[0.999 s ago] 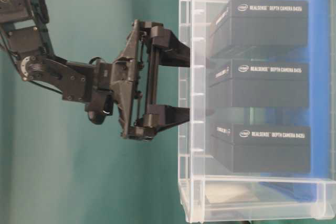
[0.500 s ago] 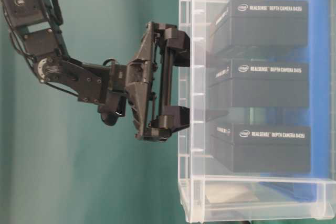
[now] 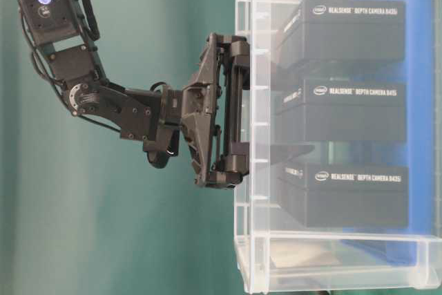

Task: Take out the box from the case.
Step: 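Close the right gripper on the middle black RealSense box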

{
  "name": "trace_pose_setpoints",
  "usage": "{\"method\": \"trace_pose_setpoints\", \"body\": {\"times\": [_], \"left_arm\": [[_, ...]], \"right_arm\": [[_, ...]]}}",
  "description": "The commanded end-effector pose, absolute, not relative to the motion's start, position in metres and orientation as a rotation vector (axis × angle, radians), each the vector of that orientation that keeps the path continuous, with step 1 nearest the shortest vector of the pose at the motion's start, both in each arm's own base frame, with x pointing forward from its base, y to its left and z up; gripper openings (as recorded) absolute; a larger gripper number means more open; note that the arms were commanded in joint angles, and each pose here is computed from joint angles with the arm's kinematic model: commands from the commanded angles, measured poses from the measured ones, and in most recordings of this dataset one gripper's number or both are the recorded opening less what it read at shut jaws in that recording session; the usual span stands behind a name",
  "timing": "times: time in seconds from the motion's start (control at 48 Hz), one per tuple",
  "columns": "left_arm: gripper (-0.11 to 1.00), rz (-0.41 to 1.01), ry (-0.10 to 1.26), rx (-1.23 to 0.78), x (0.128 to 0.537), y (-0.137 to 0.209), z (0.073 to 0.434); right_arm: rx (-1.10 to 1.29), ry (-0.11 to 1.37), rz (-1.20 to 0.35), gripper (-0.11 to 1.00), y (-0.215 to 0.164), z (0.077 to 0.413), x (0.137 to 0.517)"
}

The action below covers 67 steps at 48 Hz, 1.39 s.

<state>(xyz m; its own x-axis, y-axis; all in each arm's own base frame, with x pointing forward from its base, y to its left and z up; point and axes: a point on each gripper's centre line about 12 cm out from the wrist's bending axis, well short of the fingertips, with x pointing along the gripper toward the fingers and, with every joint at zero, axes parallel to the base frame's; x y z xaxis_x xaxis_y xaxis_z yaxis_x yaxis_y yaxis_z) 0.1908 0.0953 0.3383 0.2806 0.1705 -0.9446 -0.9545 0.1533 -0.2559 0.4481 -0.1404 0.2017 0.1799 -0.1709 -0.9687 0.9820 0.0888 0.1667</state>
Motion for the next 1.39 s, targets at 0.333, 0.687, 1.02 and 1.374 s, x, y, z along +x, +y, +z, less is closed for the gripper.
{"method": "trace_pose_setpoints", "body": {"times": [0.333, 0.687, 1.02, 1.374], "left_arm": [[0.94, 0.997, 0.914, -1.090, 0.189, 0.095, 0.341], [0.94, 0.997, 0.914, -1.090, 0.189, 0.095, 0.341], [0.93, 0.997, 0.918, -1.089, 0.189, 0.094, 0.340], [0.93, 0.998, 0.918, -1.088, 0.189, 0.095, 0.340]], "right_arm": [[1.097, 0.943, -1.101, 0.88, -0.143, 0.210, 0.450], [1.100, 0.938, -1.126, 0.69, -0.142, 0.208, 0.449], [1.126, 0.933, -1.149, 0.69, -0.139, 0.208, 0.449], [1.125, 0.942, -1.168, 0.69, -0.136, 0.226, 0.442]]}}
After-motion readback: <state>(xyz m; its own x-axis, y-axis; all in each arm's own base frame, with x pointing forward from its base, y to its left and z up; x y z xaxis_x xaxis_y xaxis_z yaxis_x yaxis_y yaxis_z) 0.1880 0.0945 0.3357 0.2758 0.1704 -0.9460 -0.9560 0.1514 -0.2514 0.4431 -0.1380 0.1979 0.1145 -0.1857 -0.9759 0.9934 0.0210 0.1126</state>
